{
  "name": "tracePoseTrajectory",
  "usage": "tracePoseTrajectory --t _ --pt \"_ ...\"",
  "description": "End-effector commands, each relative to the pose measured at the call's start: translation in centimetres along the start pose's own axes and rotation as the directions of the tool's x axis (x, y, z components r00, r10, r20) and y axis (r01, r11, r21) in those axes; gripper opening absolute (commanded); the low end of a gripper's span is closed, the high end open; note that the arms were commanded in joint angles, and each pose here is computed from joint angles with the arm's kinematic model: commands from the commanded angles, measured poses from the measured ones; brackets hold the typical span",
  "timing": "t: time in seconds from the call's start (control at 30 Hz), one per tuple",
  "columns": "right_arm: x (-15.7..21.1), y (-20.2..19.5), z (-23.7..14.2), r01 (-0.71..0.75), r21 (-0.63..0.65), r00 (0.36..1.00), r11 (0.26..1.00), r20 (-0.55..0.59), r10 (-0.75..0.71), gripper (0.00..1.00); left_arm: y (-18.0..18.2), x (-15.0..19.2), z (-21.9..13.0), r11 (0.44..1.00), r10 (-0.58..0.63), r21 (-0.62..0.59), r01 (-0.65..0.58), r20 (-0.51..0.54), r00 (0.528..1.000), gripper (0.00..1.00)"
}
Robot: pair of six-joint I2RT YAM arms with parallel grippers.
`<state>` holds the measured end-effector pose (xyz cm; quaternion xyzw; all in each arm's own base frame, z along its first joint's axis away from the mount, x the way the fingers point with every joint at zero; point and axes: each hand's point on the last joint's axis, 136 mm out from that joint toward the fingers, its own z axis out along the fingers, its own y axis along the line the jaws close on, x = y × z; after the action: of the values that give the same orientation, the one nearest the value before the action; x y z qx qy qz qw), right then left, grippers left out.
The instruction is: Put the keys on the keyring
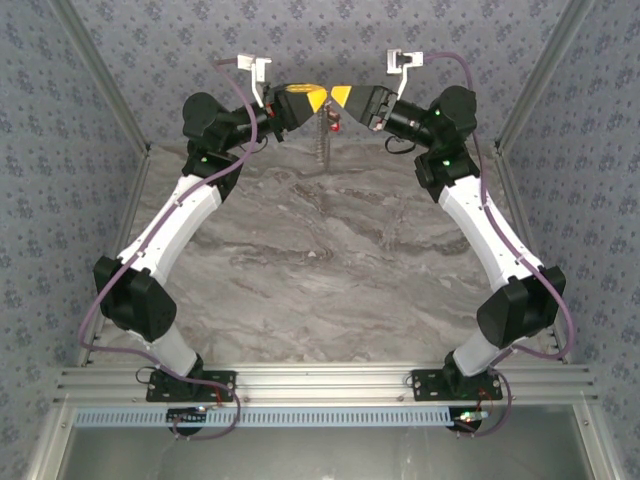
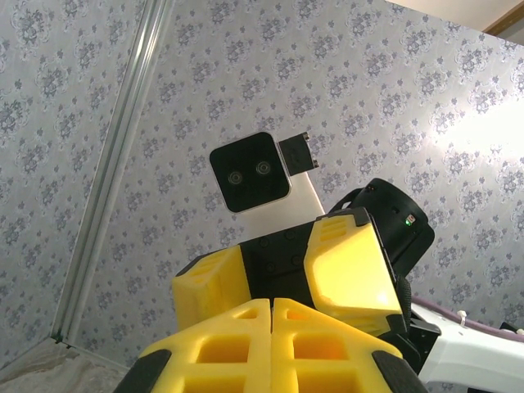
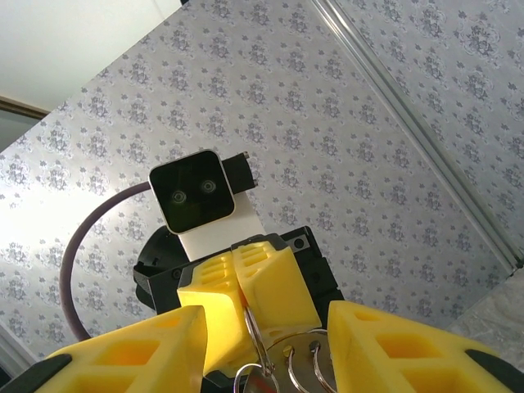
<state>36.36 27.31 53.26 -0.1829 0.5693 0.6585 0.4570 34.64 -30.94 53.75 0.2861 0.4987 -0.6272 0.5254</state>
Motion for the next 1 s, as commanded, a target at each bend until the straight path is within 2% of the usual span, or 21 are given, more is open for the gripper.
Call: tracePoseTrajectory --t 0.0,0.6,0.97 --pt "-0.7 1.2 0.3 0.033 -0.035 0.999 0.999 0.012 -0.032 0.43 -0.8 -1.0 0.3 0.999 0.046 0.022 -0.047 0.036 0.998 0.00" --pt "0.9 0.4 0.4 -0.003 -0.029 1.000 1.000 -0.017 0.002 0.34 -0.2 -1.1 0.4 0.999 0.048 0.011 -0.048 0.038 0.998 0.00" --pt "1.7 -0.3 0.0 -0.026 -0.009 0.999 1.000 -0.024 0.026 0.34 -0.3 -1.2 0.4 0.999 0.049 0.010 -0.049 0.040 0.998 0.00"
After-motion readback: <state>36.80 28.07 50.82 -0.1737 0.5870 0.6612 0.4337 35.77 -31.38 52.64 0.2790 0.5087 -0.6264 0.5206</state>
